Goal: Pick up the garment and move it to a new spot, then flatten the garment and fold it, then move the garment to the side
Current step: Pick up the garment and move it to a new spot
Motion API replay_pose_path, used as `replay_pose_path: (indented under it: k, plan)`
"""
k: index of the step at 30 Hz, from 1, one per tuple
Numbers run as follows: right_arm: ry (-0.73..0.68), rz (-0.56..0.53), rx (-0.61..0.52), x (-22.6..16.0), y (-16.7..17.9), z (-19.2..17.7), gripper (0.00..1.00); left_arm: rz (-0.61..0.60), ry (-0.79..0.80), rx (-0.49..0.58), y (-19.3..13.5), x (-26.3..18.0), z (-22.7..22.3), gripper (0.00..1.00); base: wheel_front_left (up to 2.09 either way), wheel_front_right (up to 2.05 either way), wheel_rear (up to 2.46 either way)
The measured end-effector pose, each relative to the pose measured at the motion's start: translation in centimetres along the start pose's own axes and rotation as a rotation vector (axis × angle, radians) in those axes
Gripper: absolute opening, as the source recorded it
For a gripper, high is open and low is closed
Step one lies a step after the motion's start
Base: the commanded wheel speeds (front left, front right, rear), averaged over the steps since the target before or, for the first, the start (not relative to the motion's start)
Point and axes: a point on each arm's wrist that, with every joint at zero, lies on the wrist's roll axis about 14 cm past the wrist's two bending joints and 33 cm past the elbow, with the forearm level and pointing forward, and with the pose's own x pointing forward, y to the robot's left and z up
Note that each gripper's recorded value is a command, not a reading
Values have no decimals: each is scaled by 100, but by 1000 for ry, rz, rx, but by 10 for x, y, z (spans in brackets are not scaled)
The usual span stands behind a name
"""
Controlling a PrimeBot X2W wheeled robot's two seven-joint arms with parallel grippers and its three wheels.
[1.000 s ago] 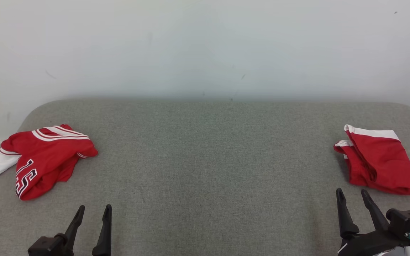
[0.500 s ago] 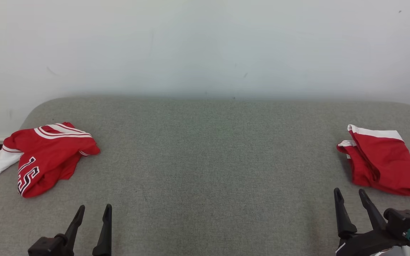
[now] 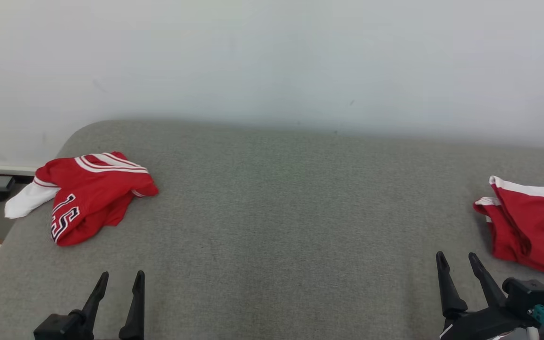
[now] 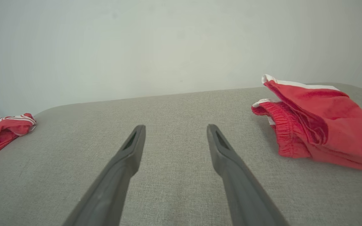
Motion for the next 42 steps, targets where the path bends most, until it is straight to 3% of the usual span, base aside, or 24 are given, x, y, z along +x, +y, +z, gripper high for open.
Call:
replay_pose_path:
  k: [22,30,42]
  plan:
    - [63,331,-21,29,116,-21,100,307,-37,5,84,-73,13,100,0,0,0]
    - [101,444,-23,31,156,-34,100,399,-37,6,101,-100,15,100,0,0,0]
    - [118,484,-21,33,170,-41,100,440,15,-26,106,-110,4,100,0,0,0]
